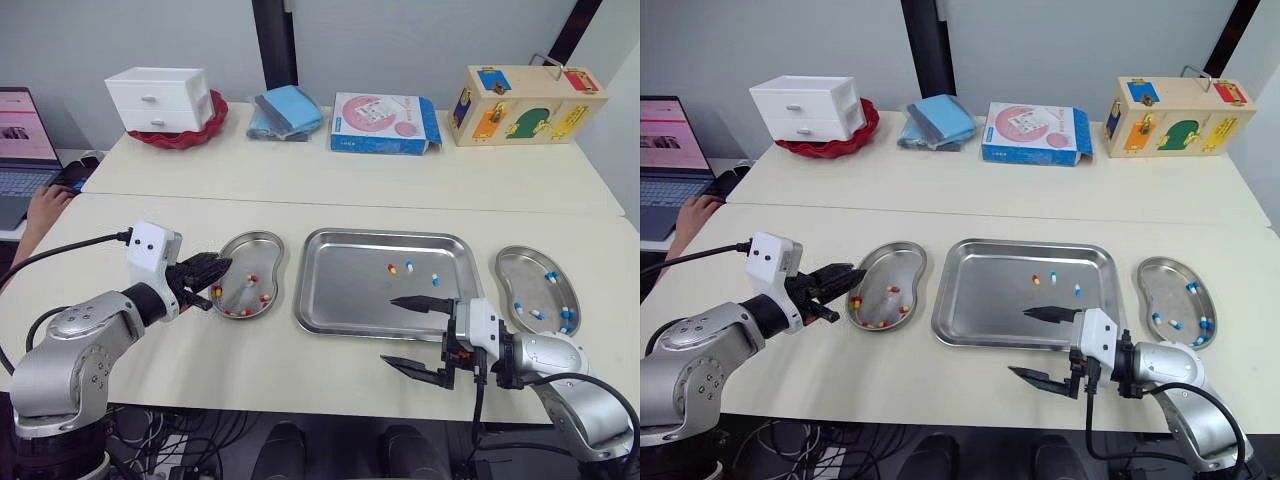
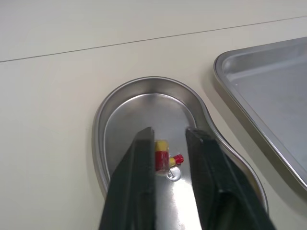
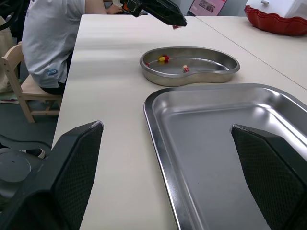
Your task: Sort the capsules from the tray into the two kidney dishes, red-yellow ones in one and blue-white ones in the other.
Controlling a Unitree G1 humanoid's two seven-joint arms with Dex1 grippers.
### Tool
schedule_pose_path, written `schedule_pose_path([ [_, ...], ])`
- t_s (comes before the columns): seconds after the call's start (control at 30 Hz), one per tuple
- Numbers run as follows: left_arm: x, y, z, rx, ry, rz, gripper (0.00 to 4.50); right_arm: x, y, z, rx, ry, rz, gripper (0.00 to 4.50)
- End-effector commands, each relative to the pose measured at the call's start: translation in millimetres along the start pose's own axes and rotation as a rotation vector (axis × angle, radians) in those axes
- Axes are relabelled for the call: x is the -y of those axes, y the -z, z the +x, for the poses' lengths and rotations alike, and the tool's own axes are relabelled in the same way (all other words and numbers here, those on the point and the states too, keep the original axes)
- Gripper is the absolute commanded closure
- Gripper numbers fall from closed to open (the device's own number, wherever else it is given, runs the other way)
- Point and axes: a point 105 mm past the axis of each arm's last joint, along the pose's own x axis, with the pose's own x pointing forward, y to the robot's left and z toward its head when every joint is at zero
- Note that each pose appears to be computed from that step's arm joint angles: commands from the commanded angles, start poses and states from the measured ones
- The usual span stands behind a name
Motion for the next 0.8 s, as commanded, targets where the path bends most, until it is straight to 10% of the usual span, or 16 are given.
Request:
schedule_pose_path([
  [0.03,-2,-8,-5,0.033,0.018,0.016,1.84,1,-7,0,0.023,0.017,-0.014,0.0],
  [0.23,6,-9,-5,0.041,0.1,-0.033,0.07,1,-6,-1,0.015,0.034,-0.01,0.0],
  [0.8,33,-15,-12,0.114,0.396,-0.049,0.07,0,0,-2,-0.009,0.057,-0.012,0.0],
])
